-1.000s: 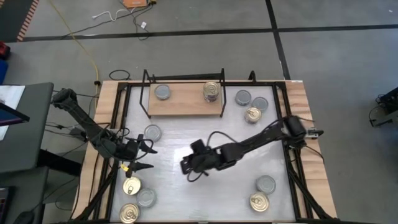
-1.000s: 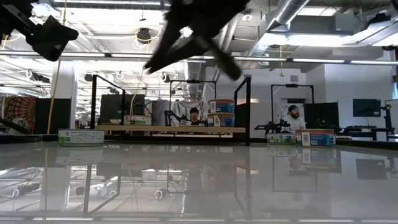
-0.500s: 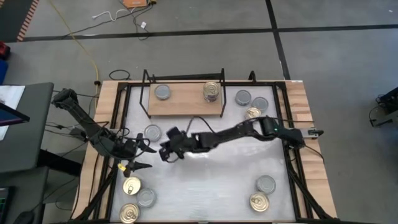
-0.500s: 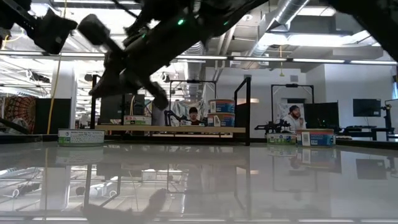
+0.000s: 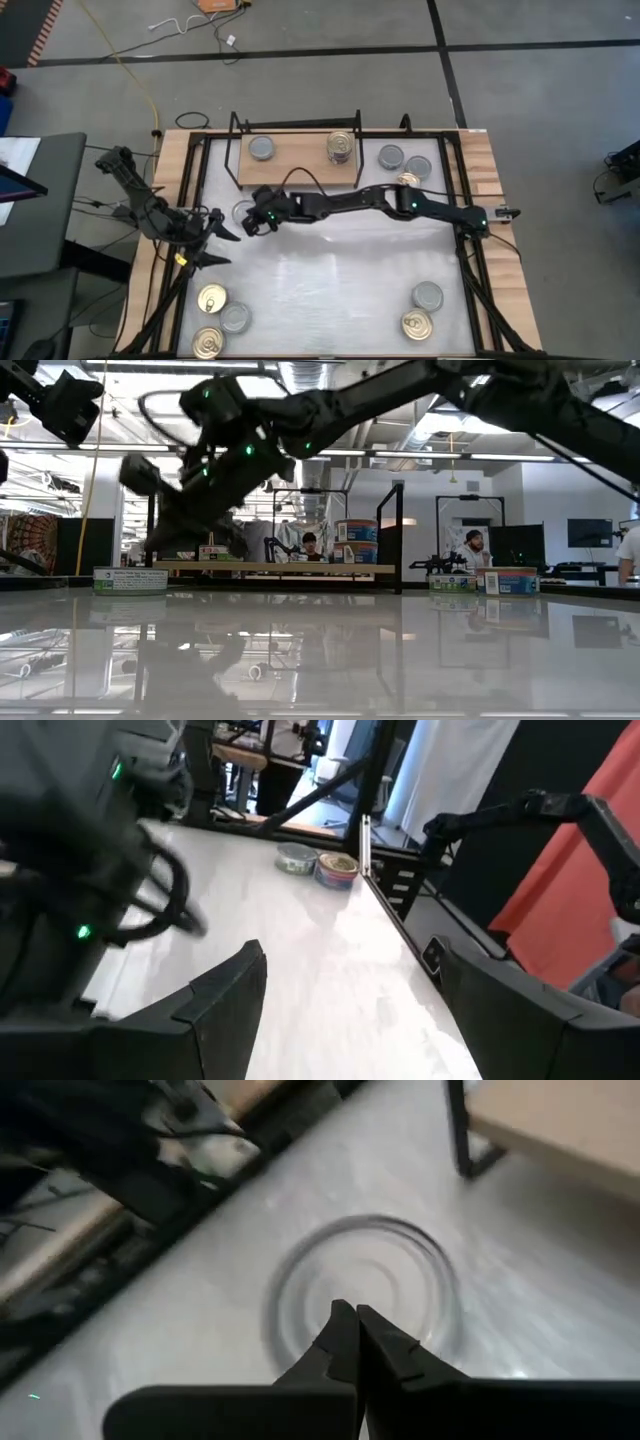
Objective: Stack canned seafood by type on shelf
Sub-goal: Stack the green tuna can on top of the green tuna can on the shelf
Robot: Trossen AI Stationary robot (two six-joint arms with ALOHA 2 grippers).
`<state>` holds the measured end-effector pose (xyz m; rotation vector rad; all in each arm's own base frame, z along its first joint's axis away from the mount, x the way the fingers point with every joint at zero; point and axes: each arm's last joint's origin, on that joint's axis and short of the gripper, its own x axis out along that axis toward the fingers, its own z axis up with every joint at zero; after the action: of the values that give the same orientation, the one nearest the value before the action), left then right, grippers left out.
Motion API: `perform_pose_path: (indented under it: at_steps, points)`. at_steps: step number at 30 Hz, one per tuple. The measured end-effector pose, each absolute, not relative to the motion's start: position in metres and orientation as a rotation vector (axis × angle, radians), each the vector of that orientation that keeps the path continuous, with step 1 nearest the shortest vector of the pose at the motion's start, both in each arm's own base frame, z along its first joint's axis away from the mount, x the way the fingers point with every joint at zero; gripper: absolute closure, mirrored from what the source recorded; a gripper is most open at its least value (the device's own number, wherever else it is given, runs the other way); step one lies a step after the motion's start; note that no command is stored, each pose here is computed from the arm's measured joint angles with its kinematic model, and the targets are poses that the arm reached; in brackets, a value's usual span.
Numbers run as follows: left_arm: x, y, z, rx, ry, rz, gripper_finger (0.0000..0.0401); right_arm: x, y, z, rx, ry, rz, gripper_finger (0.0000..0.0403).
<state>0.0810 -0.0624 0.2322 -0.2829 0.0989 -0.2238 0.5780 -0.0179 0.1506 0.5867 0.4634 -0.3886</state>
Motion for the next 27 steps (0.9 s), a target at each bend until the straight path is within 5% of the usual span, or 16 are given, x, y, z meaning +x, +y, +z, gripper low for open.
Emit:
perform_pose_path:
  at_steps: [10, 27]
  points:
    - [0.080, -0.061, 0.231, -0.265, 0.109, -0.222, 0.0117, 0.561, -0.014, 0.140, 0.569, 0.754, -0.402, 0.0382]
    - [0.088, -0.067, 0.223, -0.252, 0.160, -0.120, 0.0117, 0.487, 0.093, 0.173, 0.376, 1.321, -0.404, 0.0382]
